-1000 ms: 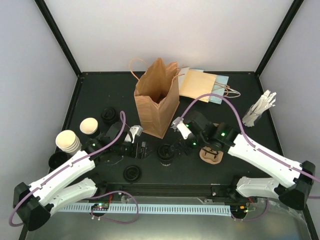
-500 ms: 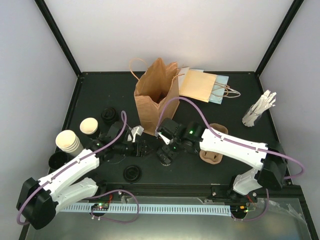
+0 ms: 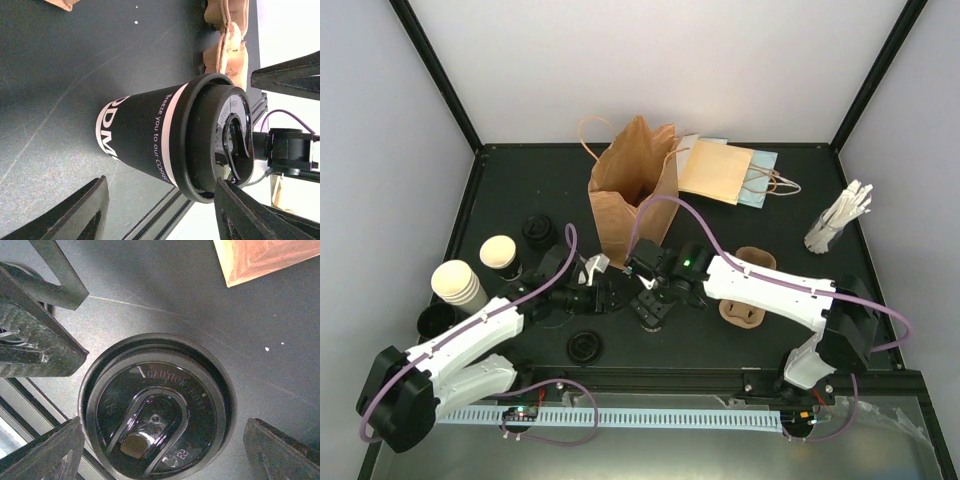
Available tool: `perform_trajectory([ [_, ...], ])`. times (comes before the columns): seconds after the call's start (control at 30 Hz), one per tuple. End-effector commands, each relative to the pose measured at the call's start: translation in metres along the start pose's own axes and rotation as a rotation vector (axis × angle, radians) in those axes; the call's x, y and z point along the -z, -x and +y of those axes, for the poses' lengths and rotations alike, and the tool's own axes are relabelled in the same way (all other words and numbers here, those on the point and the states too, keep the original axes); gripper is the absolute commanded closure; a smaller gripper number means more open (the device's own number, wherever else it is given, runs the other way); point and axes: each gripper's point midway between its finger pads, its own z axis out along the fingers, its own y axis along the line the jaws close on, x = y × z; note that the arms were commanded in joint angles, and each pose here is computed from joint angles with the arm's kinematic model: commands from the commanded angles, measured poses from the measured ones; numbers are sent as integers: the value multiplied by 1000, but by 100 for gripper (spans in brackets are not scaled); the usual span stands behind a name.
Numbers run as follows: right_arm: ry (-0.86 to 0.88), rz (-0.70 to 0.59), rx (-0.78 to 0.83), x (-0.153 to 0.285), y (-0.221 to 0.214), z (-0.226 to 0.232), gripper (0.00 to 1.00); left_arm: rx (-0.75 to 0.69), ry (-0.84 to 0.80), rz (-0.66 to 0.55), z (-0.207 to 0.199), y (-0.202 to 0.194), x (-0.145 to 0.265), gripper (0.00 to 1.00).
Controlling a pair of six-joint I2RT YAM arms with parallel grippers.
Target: Pack the takeout coffee
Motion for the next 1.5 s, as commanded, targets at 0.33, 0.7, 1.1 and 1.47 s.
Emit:
perform_trajectory([
  [0.33, -21, 13, 12, -2, 6, 6, 15, 19, -63, 21, -1, -1, -9, 48],
  [0.7, -47, 42, 1, -8, 1, 4, 18, 23, -72, 33, 0, -4, -11, 50],
  [1.1, -73, 74, 16, -14, -5, 4, 23, 36, -87, 41, 2, -8, -13, 52],
  [1.47, -95, 101, 31, -19, -10, 3, 26, 44, -102, 54, 3, -11, -17, 53],
])
